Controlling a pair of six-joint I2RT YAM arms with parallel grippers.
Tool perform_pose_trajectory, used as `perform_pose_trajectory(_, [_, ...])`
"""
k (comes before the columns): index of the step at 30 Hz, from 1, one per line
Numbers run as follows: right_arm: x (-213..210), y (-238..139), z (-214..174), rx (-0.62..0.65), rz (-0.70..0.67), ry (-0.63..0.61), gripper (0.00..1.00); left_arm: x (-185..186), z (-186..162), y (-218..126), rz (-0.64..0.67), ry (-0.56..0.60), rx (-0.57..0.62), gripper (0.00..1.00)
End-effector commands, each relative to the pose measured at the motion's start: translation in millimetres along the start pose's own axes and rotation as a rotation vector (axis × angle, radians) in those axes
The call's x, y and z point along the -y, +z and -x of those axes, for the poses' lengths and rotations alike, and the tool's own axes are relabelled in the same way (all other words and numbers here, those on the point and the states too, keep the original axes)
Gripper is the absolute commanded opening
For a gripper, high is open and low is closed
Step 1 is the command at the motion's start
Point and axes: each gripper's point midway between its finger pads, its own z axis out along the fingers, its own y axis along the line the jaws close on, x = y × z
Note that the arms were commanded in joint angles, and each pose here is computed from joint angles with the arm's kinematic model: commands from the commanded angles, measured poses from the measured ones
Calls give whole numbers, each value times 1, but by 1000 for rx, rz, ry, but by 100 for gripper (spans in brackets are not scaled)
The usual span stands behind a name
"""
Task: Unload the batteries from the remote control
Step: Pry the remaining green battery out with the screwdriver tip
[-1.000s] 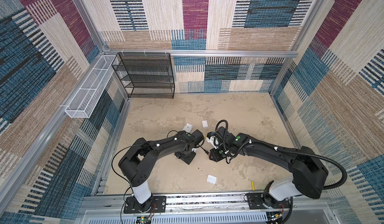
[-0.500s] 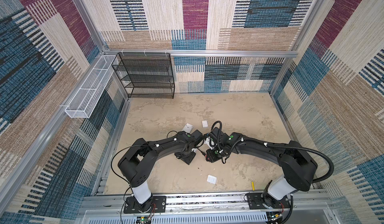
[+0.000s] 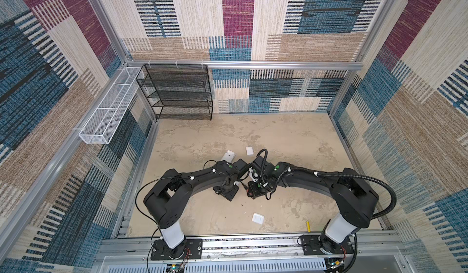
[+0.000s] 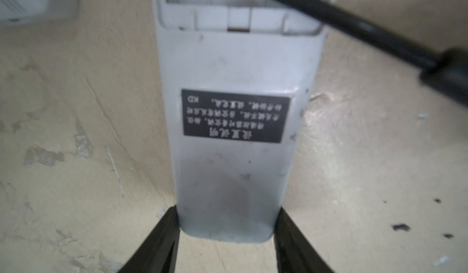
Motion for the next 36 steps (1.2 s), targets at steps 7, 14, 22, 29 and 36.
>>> perform_pose_trajectory(7, [-6, 3, 26, 104, 14, 76, 0, 13, 8, 5, -61, -26, 28, 44])
perform_pose_trajectory(14, [-2, -1, 24, 119, -7, 55, 0, 13, 7, 6, -57, -40, 27, 44])
perform_pose_trajectory(22, [-4, -17, 34, 174, -27, 21, 0, 8, 1, 10, -37, -45, -10, 44])
perform_pose_trajectory(29, [-7, -22, 33, 185, -11, 0, 0, 5, -3, 10, -25, -48, -32, 44])
perform_pose_trajectory(36, [-9, -28, 32, 198, 4, -14, 0, 2, -4, 8, -11, -43, -46, 44])
